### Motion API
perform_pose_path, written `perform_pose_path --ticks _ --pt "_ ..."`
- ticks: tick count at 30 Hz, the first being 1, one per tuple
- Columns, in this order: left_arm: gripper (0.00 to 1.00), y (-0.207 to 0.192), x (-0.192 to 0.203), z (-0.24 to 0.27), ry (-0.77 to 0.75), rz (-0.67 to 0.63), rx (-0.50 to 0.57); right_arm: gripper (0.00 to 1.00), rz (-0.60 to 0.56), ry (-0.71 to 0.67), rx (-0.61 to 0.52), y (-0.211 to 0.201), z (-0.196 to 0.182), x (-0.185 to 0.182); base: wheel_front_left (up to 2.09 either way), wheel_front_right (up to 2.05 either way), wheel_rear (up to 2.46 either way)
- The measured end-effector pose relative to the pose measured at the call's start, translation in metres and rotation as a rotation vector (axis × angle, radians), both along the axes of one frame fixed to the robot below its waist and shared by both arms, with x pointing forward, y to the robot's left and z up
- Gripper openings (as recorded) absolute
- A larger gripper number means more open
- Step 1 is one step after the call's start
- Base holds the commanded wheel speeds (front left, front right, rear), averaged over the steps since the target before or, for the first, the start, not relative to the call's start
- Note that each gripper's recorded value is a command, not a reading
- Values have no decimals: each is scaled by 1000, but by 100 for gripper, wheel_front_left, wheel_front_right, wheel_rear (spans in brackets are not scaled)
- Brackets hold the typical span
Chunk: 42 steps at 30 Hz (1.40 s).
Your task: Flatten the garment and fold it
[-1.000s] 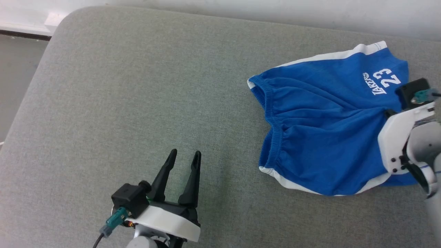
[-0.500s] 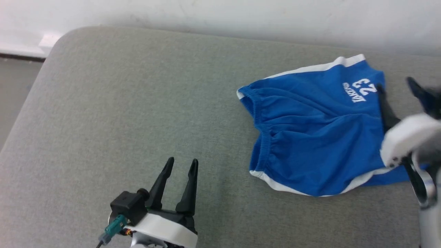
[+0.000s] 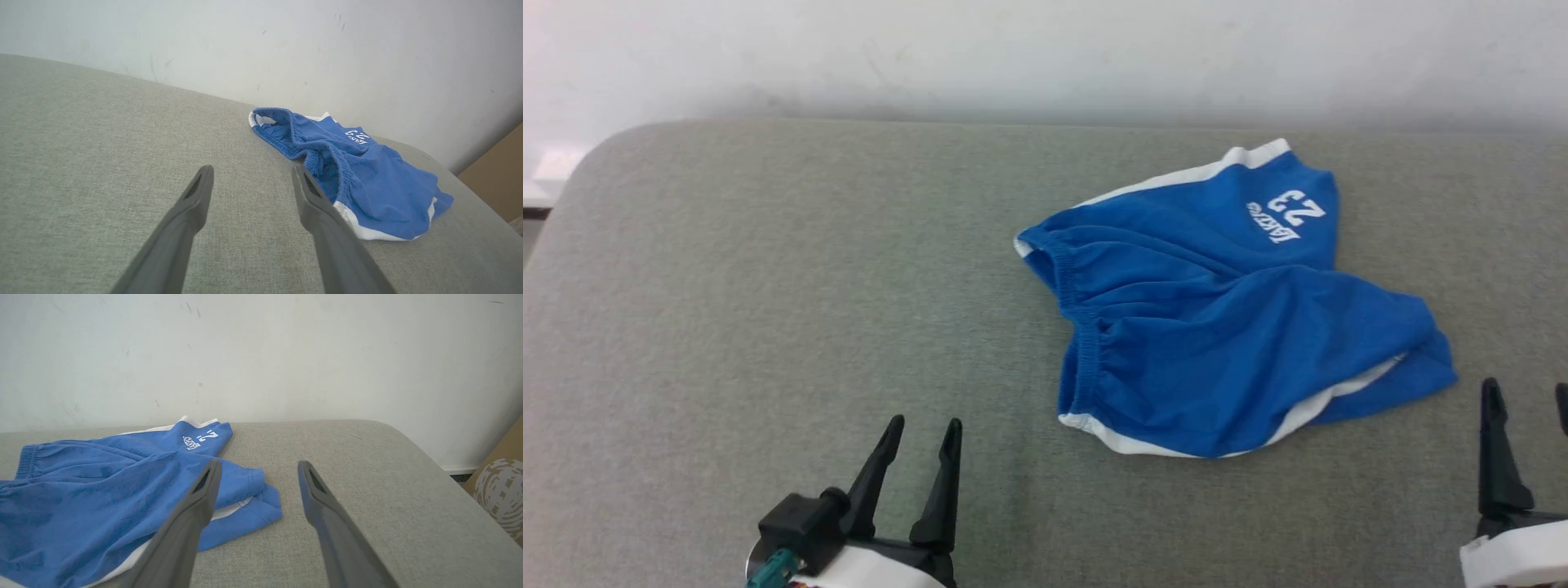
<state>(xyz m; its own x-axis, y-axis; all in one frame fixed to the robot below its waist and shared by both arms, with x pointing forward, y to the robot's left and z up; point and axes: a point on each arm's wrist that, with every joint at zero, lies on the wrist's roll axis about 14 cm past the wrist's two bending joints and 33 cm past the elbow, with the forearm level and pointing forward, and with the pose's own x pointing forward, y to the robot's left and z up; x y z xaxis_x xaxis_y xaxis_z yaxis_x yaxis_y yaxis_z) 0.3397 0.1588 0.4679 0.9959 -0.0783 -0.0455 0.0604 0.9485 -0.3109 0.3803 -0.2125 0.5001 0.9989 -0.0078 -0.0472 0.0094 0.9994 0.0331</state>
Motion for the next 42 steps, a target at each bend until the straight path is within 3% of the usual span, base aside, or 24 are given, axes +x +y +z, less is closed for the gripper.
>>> perform_pose_path --ticks 7,15,28,42 --pt "100 -37 24 4 61 -189 39 100 -18 -9 -2 -5 -3 2 0 0 0" --pt "100 -72 41 -21 294 -406 135 100 -18 32 -1 -4 -19 12 0 0 0" --pt "100 -100 41 -43 420 -501 103 100 -45 76 4 -12 -35 10 0 0 0" --pt "100 -99 48 -78 639 -434 25 100 -48 102 9 -12 -45 13 0 0 0"
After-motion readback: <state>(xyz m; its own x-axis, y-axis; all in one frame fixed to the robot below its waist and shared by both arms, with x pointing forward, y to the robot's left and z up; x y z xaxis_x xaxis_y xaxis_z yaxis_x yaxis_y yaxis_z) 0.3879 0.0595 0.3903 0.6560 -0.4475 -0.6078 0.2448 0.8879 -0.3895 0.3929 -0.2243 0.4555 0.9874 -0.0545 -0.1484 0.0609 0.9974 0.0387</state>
